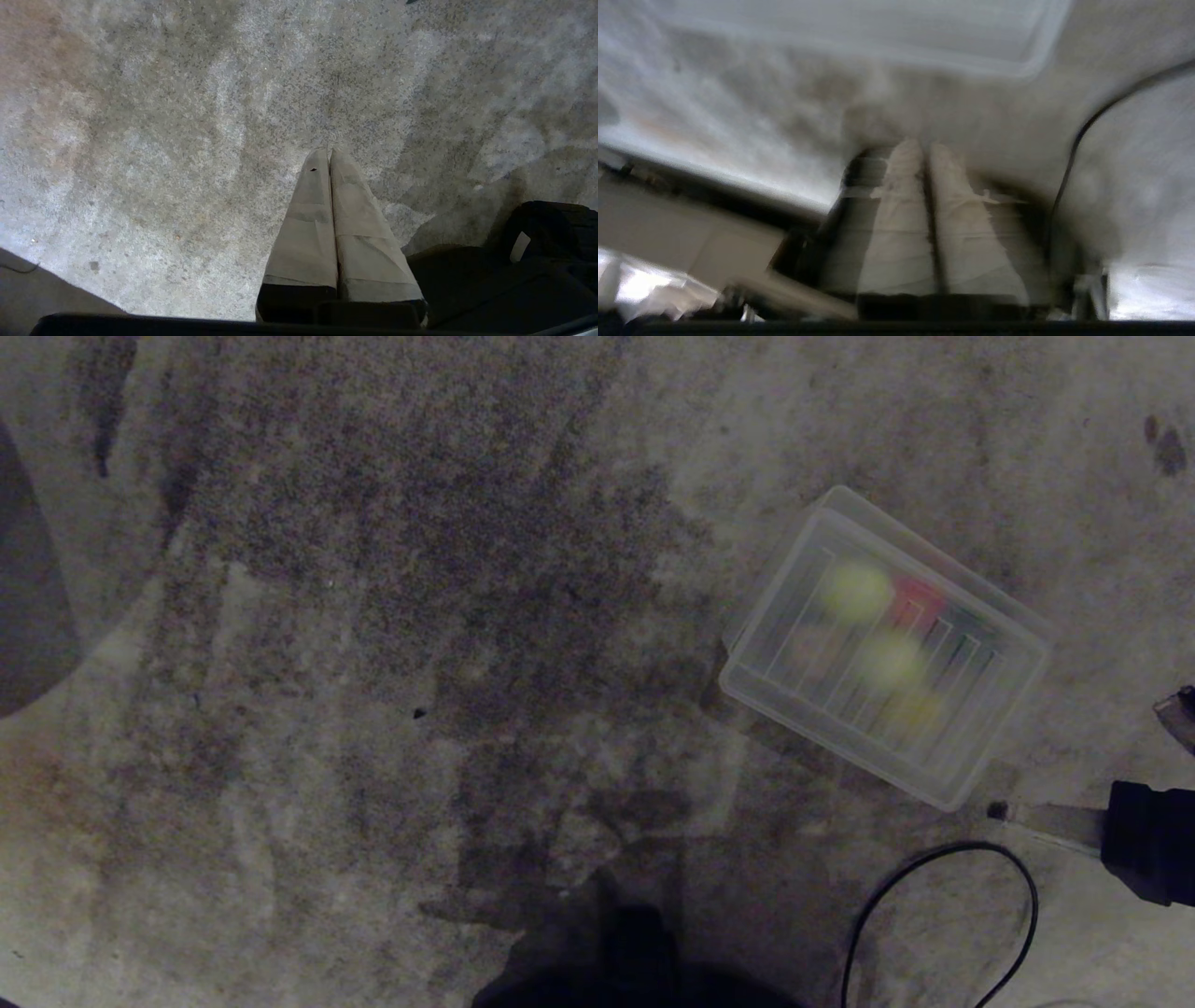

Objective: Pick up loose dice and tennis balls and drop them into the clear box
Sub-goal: Close the lid

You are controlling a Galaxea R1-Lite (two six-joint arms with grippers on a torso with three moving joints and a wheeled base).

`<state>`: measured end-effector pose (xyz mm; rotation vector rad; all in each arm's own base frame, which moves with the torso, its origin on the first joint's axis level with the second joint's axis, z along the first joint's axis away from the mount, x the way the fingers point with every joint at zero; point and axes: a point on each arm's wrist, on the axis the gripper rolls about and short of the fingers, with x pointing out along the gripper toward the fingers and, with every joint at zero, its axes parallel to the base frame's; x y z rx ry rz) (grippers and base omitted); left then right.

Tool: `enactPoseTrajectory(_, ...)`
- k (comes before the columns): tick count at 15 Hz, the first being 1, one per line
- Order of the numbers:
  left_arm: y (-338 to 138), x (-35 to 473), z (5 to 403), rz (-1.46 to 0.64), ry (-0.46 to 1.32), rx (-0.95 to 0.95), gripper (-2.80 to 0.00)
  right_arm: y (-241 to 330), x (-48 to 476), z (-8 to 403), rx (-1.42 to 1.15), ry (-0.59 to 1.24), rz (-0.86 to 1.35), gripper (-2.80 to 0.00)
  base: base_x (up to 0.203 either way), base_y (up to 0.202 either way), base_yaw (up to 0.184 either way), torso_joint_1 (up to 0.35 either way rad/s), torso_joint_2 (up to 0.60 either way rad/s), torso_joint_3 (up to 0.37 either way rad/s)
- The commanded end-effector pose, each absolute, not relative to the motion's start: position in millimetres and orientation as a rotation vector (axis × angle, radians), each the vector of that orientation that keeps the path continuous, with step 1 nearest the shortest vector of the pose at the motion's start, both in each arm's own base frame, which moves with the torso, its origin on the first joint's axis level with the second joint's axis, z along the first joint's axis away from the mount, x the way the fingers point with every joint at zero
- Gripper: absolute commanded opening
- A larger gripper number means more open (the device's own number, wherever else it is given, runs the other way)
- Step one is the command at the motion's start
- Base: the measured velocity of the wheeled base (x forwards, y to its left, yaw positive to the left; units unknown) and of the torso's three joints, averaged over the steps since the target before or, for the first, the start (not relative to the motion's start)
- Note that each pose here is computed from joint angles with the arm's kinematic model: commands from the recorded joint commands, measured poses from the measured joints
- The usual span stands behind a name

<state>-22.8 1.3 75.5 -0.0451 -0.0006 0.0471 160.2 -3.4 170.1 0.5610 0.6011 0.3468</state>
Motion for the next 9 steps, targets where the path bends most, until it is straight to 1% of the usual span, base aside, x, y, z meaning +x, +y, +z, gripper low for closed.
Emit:
enactPoseTrajectory(1,1.3,-22.6,75.1,0.047,0.002,-0.046,-2.80,4.2,170.6,167.0,0.575,0.710,0.373,-2.80,0.000,0.000,0.000,0.000,0.00,0.000)
enactPoseTrajectory(5,1.3,-22.6,75.1,0.046,0.002,-0.046,-2.80,8.6,200.4,151.3,0.591,0.831,0.370,-2.80,0.000,0.000,0.000,0.000,0.00,0.000)
enactPoseTrajectory(9,1.3,-22.6,75.1,0.047,0.002,-0.046,-2.80,16.4,230.3,142.6,0.585,0.883,0.393,-2.80,0.000,0.000,0.000,0.000,0.00,0.000)
